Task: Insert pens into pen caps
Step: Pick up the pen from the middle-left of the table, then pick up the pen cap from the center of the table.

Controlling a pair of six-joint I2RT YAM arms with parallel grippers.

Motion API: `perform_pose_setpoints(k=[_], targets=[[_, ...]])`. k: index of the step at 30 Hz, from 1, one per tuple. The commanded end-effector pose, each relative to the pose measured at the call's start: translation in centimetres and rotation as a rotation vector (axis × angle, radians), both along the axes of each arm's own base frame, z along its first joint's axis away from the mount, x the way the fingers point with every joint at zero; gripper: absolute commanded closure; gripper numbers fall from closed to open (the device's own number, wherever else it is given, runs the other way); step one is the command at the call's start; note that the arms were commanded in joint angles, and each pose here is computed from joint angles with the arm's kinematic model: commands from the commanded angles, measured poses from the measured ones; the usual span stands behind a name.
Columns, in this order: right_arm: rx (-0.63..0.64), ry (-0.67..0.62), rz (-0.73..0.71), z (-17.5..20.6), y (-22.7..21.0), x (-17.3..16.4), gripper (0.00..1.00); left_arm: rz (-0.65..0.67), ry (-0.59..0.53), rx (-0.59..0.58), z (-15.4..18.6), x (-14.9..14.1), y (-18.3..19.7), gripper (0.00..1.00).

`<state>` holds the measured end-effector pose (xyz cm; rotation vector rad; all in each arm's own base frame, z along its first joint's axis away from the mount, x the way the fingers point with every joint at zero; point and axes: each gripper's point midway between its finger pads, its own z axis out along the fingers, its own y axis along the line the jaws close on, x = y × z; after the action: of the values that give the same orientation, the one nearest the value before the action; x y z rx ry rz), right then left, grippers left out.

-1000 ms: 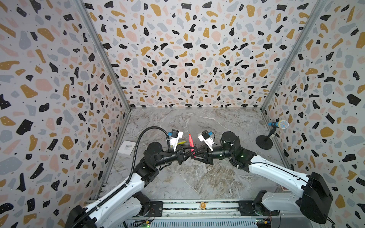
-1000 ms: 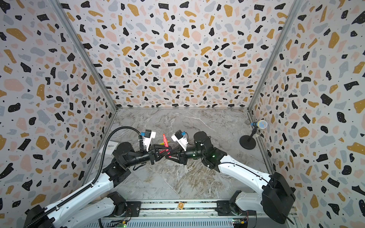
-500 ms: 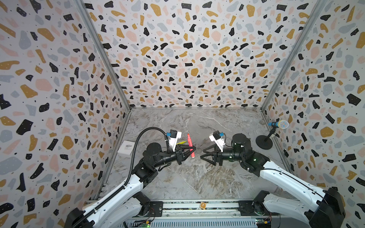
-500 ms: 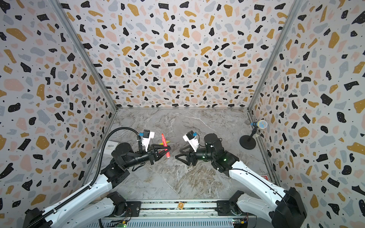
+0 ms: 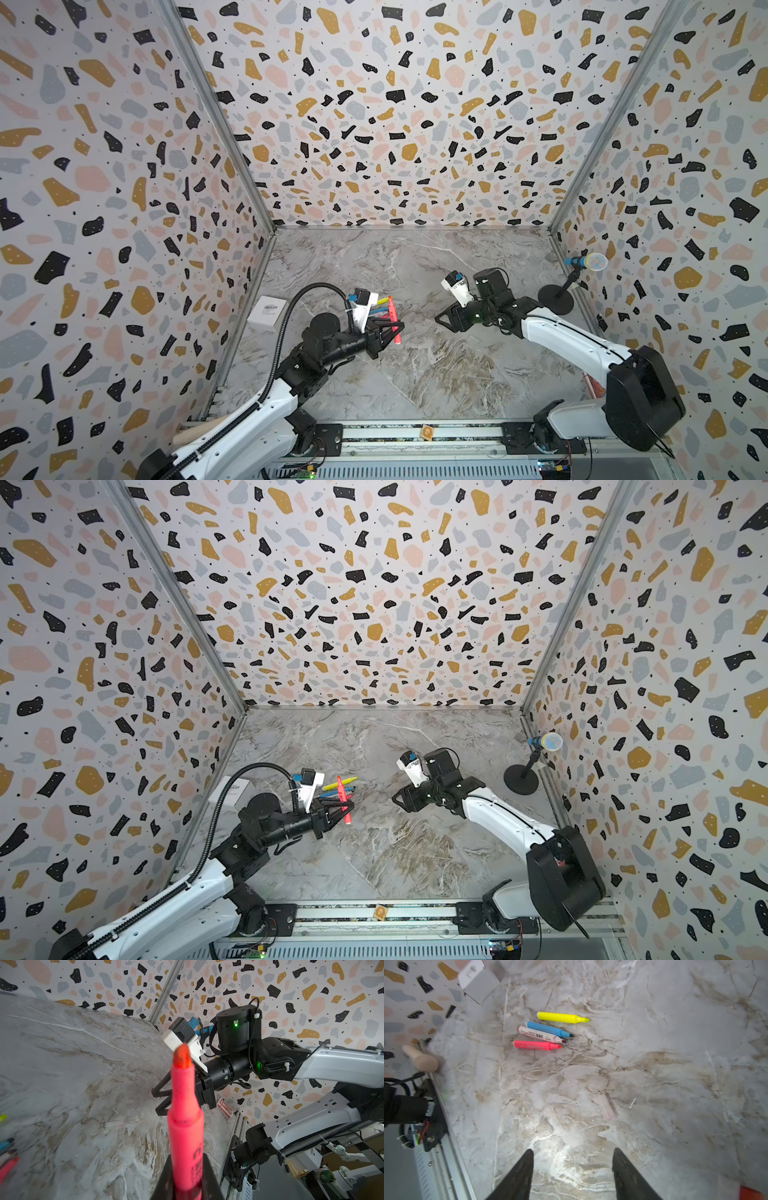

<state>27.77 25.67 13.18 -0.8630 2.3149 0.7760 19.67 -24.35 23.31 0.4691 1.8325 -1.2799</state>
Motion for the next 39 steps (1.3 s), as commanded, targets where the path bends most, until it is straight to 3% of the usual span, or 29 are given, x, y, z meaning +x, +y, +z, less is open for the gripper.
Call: perform_pose_setpoints(k=[1, 6, 24, 34, 39], targets=[[-0.123, -0.063, 0.049, -0.8, 0.7, 1.0, 0.39, 0.02, -0.007, -0.026, 0.1, -0.2, 0.4, 1.0], [-0.261, 0.006, 0.067, -4.8, 1.5, 1.9, 0.42, 0.047, 0.028, -0.034, -0.8, -0.3, 0.8, 1.0], [-0.307, 0.063, 0.049, -9.2, 2.7, 3.1, 0.44, 0.058, 0.004, -0.033, 0.2, -0.7, 1.3, 1.0], [-0.149, 0.111, 0.105, -6.4, 5.0, 0.4, 0.55, 0.062, 0.015, -0.008, 0.0, -0.6, 1.4, 1.0], [-0.144, 0.064, 0.052, -4.8, 4.2, 2.0, 0.56, 0.063, 0.011, -0.003, 0.1, -0.6, 1.4, 1.0]])
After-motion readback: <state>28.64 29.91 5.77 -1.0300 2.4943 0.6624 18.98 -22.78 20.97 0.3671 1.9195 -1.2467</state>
